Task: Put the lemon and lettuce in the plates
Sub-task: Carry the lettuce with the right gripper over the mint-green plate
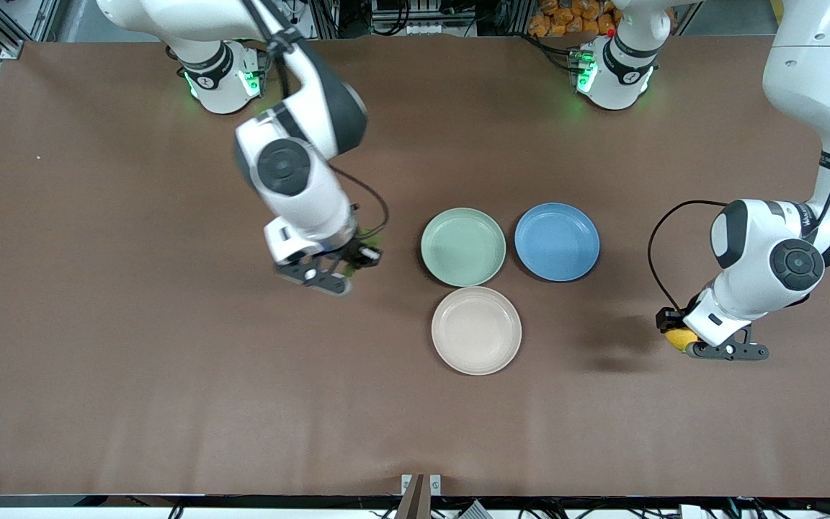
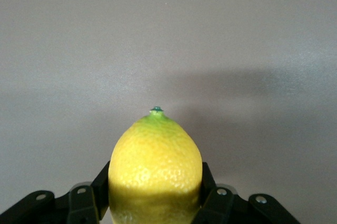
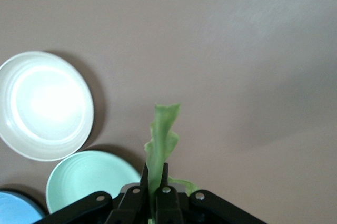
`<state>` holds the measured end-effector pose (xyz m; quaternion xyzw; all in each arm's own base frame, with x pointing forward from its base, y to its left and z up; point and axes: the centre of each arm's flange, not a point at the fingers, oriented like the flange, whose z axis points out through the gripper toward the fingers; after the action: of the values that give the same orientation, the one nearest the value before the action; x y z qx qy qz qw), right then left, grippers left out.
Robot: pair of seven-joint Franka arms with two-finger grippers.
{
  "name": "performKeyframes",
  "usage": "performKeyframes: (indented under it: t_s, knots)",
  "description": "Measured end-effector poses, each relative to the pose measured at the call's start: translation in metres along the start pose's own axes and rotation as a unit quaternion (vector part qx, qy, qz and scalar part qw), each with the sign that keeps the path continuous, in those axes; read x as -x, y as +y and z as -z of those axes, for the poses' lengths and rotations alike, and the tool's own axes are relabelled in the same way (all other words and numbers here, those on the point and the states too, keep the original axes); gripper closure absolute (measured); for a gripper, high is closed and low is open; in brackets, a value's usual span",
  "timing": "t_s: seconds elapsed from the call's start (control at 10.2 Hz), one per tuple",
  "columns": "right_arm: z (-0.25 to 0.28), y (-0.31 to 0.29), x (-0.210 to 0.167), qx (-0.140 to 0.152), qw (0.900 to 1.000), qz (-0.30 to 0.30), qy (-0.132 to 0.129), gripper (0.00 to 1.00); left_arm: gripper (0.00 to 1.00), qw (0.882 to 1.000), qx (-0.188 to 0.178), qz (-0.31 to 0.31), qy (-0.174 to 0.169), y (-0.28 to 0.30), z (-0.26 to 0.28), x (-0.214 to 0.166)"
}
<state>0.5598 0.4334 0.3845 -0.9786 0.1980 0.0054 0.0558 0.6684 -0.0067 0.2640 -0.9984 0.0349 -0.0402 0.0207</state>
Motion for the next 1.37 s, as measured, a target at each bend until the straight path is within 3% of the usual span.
performKeyframes:
  t_s: [0.49,0.78,0.98,1.37]
  knots:
    - [-0.1,-0.08,0.137,-0.057,0.997,-0.05,0.021,0.96,0.34,1.0,0.002,0.015,0.001,0.009,0.001,-0.001]
    - [-0.132,-0.086,0.162,-0.053,0.997,-0.041,0.026,0.95,0.34,1.0,0.003,0.02,0.0,0.019,0.0,-0.001]
    - [-0.135,-0.084,0.159,-0.049,0.998,-0.039,0.031,0.74,0.34,0.999,0.007,0.031,-0.003,0.024,-0.003,0.0]
    - [-0.106,-0.093,0.139,-0.062,0.996,-0.048,0.042,0.19,0.34,0.997,0.022,0.069,-0.005,0.091,-0.003,-0.001]
